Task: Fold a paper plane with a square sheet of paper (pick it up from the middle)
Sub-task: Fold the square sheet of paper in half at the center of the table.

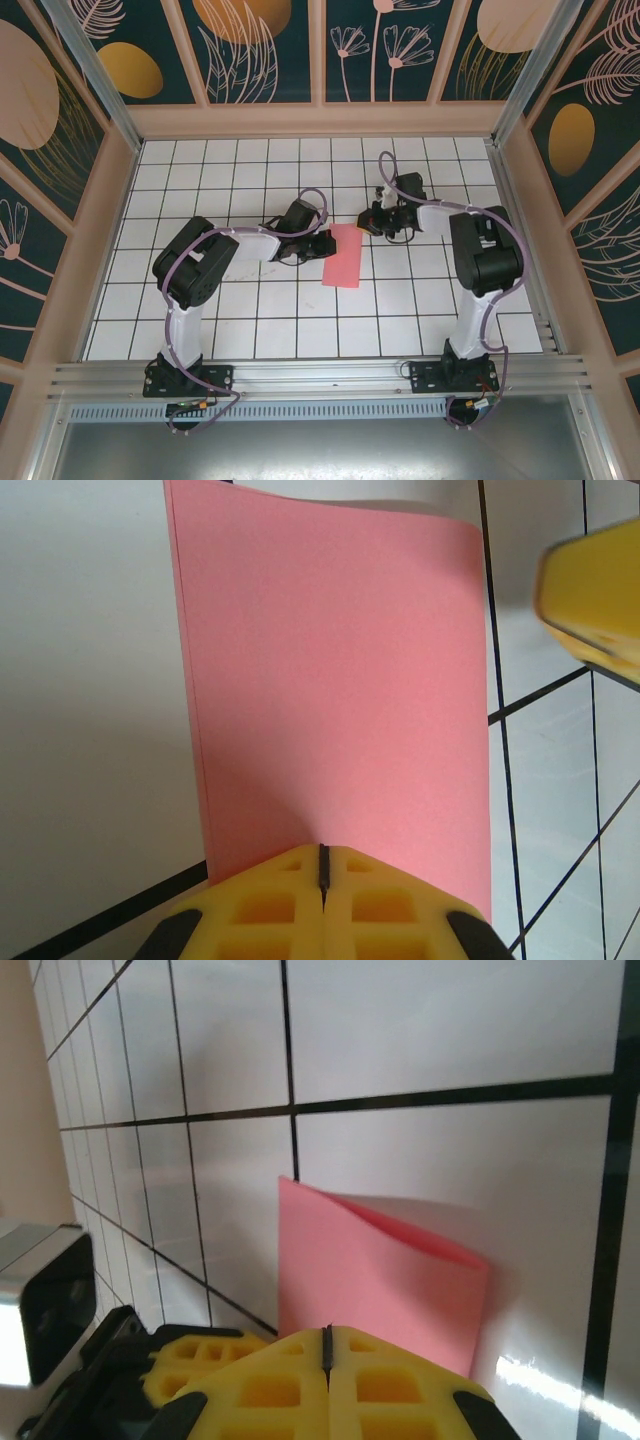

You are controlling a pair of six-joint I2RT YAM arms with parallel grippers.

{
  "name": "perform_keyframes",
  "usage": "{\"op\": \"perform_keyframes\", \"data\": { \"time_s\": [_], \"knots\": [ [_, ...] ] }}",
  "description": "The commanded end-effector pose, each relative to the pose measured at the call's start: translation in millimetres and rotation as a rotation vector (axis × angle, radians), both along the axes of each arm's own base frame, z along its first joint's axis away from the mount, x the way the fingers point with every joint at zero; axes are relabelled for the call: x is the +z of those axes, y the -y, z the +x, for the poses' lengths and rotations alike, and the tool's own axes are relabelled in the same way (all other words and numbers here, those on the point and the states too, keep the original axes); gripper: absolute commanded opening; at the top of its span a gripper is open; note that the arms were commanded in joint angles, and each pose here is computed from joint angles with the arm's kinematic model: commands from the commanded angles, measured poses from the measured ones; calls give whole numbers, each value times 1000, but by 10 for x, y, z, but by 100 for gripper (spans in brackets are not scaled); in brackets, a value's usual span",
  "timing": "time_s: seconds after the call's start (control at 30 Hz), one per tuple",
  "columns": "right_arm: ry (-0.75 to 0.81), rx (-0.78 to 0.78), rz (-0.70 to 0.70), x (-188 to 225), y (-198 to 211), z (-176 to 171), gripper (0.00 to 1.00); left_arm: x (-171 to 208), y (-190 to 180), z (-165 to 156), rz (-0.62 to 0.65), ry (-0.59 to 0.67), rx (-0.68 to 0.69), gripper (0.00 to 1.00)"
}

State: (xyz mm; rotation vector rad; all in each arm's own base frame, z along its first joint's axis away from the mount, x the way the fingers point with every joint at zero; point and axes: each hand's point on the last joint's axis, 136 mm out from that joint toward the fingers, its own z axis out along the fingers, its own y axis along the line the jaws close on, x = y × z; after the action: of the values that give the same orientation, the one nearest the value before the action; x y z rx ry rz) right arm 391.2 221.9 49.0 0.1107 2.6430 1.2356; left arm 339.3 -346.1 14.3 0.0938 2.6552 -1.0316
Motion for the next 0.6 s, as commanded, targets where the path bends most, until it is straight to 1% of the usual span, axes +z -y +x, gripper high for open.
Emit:
{"op": "perform_keyframes", "data": {
  "time_s": [0.0,0.13,0.2,0.27,0.37,0.5,0.57],
  "knots": [
    [5,18,2,-45,-54,86,4,-543,-355,-422,175,-182,-6,0],
    [-37,-16,-124,-364,100,79,4,-576,-386,-451,185,-186,-8,0],
    [-70,-24,-161,-515,156,23,4,-589,-400,-470,189,-189,-8,0],
    [-79,-24,-177,-568,166,-21,4,-591,-408,-483,191,-189,-11,0],
    [-56,-19,-142,-439,120,-2,4,-580,-414,-480,192,-186,-9,0],
    [13,0,-33,-44,5,116,4,-572,-411,-480,191,-184,-10,0],
    [24,6,-11,42,-18,161,4,-581,-412,-477,191,-186,-10,0]
  ]
}}
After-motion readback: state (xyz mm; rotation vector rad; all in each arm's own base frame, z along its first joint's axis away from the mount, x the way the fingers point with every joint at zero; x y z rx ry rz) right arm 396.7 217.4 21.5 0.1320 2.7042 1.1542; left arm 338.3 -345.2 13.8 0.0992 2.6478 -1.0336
